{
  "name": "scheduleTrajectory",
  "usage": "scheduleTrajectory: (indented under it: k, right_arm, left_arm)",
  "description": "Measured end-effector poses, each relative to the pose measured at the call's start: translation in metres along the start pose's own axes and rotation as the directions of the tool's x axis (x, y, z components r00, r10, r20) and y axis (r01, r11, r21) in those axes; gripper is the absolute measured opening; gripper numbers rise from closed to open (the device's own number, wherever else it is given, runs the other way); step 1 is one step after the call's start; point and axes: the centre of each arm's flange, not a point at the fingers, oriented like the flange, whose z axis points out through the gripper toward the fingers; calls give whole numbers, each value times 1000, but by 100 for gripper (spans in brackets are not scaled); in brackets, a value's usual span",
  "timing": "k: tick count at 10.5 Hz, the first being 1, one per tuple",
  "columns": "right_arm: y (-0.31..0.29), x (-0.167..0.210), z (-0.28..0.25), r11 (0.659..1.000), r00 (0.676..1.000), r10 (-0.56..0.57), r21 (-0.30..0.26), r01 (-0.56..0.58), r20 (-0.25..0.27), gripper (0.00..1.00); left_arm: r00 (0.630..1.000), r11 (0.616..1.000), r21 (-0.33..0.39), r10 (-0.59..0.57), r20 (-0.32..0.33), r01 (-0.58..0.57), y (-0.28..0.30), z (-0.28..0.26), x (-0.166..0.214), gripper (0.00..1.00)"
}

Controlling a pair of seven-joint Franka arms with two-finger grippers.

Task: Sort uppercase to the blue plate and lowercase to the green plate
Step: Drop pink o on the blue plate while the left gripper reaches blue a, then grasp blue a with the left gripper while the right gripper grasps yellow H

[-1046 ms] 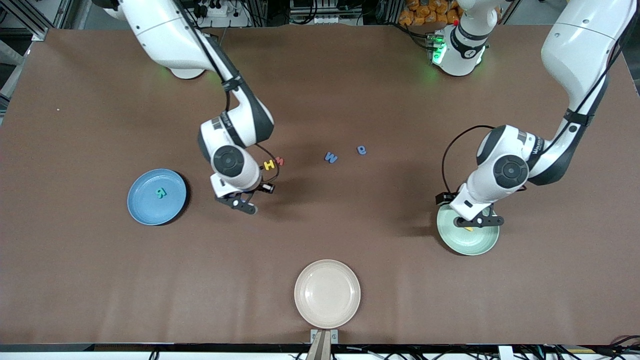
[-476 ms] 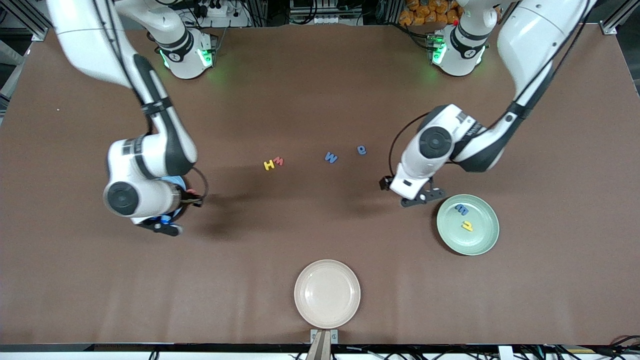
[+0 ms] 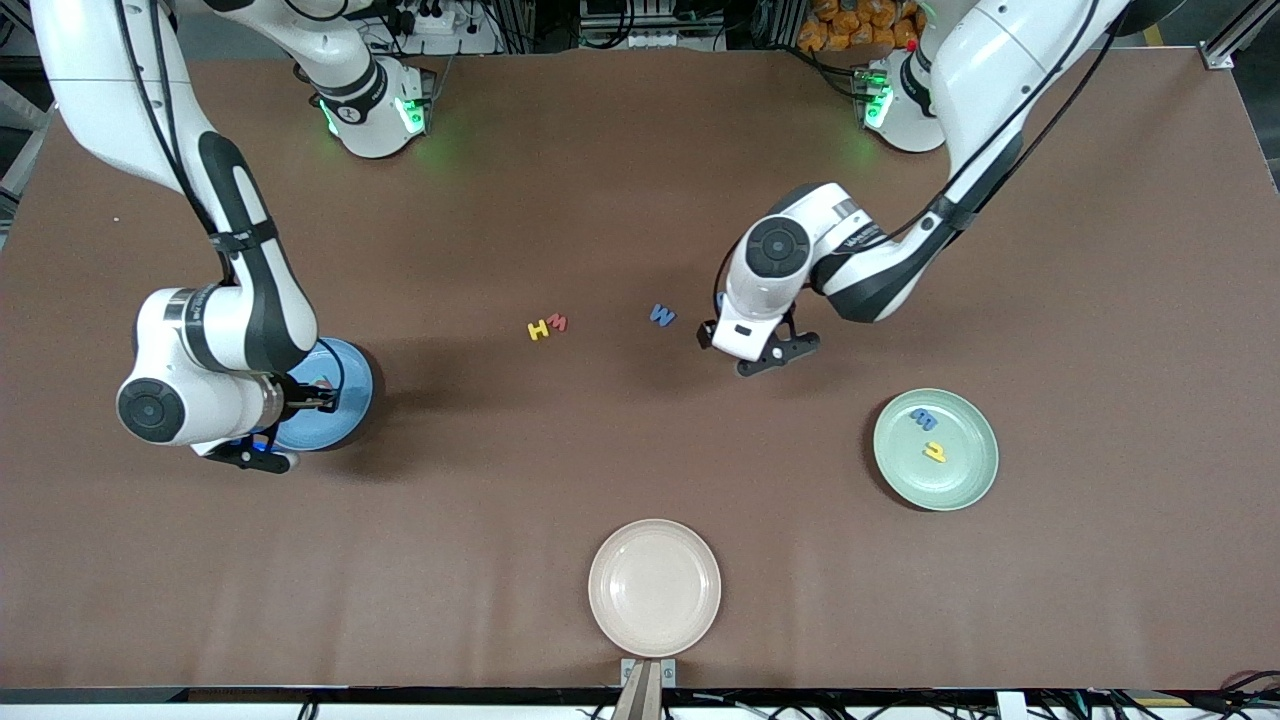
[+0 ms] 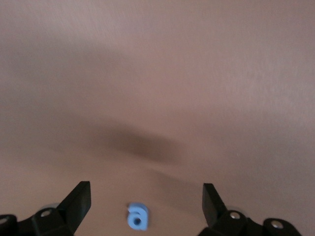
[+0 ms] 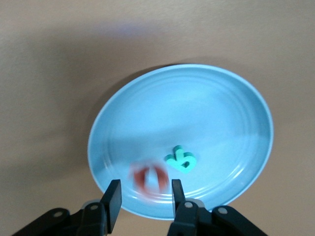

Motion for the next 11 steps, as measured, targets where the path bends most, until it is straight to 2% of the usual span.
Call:
scheduleTrajectory:
  k: [4, 6, 8, 11]
  right_arm:
    - [-25, -8, 1, 999, 999, -33, -11, 33, 10, 98]
    - [-57, -21, -2, 1000, 1000, 7, -27, -6, 14, 100]
    - [-110, -46, 0, 993, 994, 112, -46, -111, 18, 100]
    - [-195, -101, 8, 962, 962, 274, -1, -274, -2, 100]
  left_arm:
    - [998, 998, 7, -68, 20, 68, 14, 14, -27, 100]
    - [998, 998, 11, -66, 24, 66, 17, 18, -35, 100]
    - [1000, 999, 29, -29, 0, 29, 14, 26, -41, 100]
    - [999, 997, 72, 38, -25, -36, 1, 45, -57, 100]
